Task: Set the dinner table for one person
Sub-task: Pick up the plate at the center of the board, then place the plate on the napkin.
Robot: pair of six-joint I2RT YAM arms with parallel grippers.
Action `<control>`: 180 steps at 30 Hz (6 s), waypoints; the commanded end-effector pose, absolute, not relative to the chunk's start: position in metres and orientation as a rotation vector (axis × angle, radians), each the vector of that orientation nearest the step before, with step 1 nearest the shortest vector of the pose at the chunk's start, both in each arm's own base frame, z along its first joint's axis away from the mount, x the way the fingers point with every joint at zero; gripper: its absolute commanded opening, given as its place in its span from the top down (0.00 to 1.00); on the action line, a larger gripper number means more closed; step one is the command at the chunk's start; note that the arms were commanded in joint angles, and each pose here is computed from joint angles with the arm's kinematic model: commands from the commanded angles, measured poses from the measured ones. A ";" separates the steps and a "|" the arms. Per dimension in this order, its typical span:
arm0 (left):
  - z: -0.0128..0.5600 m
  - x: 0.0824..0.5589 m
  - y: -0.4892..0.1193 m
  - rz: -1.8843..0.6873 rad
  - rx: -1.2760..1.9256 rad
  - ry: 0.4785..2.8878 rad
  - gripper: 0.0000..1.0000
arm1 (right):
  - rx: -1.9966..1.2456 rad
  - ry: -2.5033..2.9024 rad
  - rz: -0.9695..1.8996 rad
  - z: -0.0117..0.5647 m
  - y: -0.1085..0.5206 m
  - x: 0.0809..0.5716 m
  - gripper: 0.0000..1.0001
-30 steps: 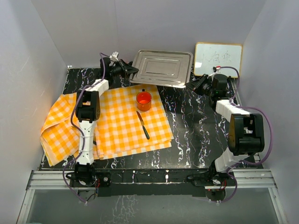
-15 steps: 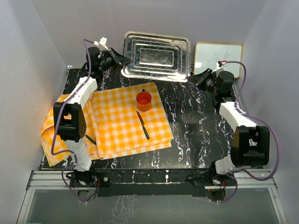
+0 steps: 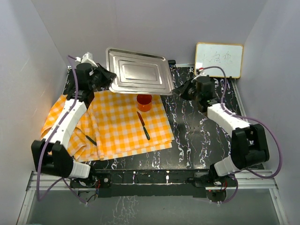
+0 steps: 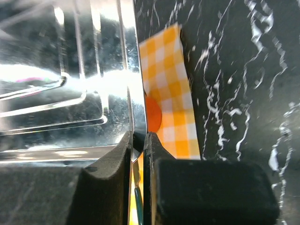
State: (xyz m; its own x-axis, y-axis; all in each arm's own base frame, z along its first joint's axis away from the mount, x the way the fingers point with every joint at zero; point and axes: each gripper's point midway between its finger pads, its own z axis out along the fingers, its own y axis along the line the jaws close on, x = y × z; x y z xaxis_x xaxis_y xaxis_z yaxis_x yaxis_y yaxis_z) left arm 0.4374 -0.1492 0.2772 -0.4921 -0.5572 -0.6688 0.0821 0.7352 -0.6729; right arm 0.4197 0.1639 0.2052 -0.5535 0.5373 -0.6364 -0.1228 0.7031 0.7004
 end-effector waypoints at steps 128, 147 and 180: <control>0.333 0.402 -0.125 -1.396 -0.224 1.673 1.00 | -0.196 1.215 1.922 0.342 0.193 0.372 0.62; 0.299 0.398 -0.104 -1.056 -0.272 1.879 1.00 | -0.298 1.249 2.030 0.350 0.248 0.368 1.00; 0.176 0.310 -0.039 -0.579 -0.755 2.205 1.00 | -0.553 1.552 2.311 0.285 0.461 0.303 1.00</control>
State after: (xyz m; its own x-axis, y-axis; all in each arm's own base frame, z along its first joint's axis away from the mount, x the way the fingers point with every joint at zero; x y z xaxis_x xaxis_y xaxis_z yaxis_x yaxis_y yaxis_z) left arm 0.3378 -0.0009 0.2458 -0.3126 -0.6813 -0.6619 -0.2802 0.7320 -0.6210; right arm 0.4308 0.3821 0.1792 -0.9573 0.2479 -0.1488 -0.1847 -0.1283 0.9744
